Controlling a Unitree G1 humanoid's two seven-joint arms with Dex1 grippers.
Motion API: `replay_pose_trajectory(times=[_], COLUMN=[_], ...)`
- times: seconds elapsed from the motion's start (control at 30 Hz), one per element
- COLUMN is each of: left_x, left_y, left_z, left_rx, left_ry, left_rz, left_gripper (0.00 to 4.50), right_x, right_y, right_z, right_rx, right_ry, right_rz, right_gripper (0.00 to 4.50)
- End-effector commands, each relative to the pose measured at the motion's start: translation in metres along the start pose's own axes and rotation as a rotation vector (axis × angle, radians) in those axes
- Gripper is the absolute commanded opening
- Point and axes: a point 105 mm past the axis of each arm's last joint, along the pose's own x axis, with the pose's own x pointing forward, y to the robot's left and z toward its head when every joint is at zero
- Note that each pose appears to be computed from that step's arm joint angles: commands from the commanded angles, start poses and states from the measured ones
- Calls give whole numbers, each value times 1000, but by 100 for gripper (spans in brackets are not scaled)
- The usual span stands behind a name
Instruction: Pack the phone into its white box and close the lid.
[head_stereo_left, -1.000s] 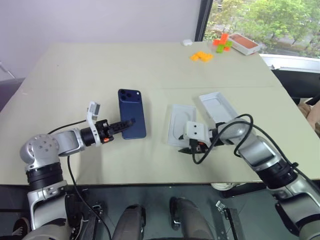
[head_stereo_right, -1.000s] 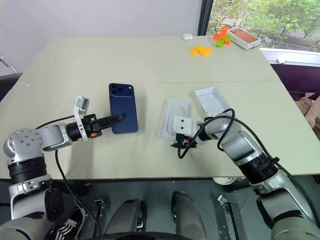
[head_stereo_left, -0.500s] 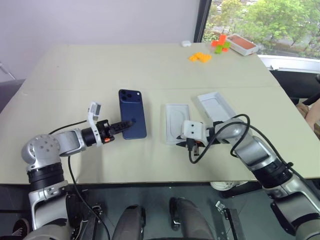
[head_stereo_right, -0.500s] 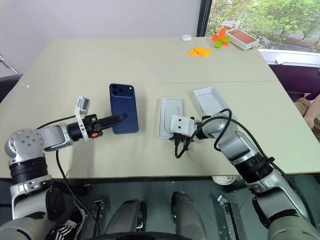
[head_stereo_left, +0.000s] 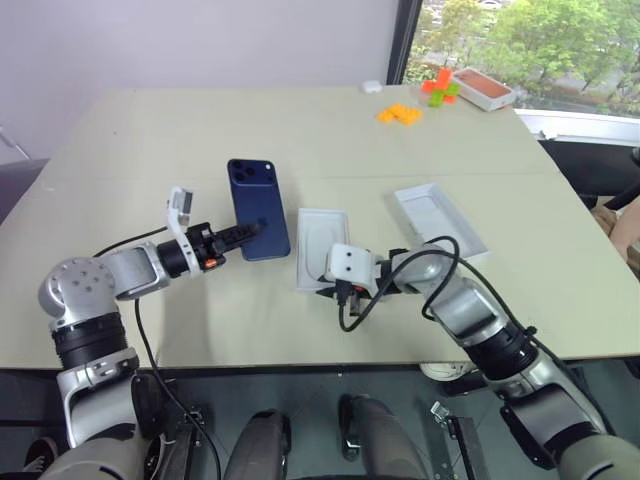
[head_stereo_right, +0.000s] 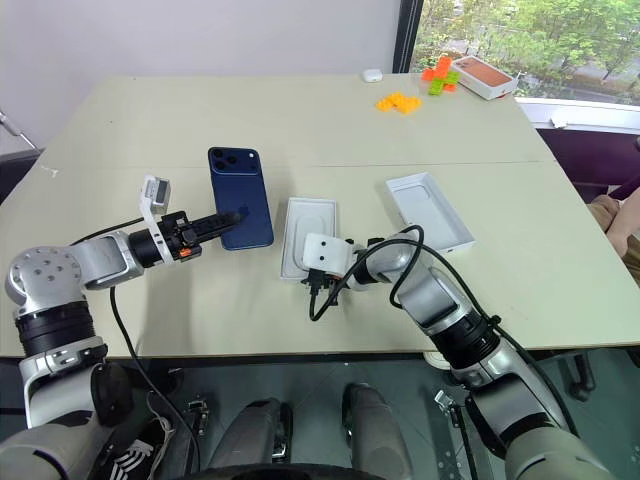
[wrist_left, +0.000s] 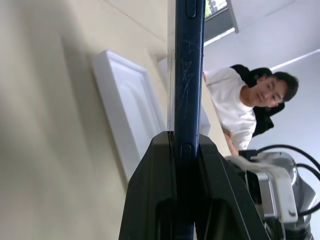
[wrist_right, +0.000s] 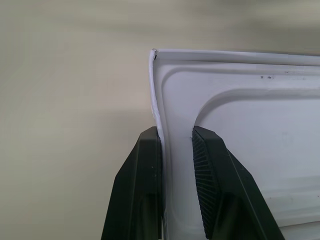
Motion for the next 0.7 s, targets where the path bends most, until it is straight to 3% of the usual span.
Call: replay_pose_trajectory(times=[0.03,0.1,0.33,0.53,0.7], left_x=[1,4,15,26,41], left_y=[-15,-16,-17,-21,-19], left_z=[10,7,-3,-12,-37], left_rx=[36,28,-4,-47,-72], left_ry=[-39,-33,17,82,153], left_rz=[-62,-66,-91,-118,-103], left_gripper=[0,0,0,0,0], right_x=[5,4,-4,-39,-73], right_y=[9,7,3,-20,-36], right_z=[3,2,13,47,41], right_rx=[-3,1,27,137,246], right_ry=[-2,3,-49,-234,-283], right_rz=[26,22,27,28,13], right_gripper=[52,52,381,381,381])
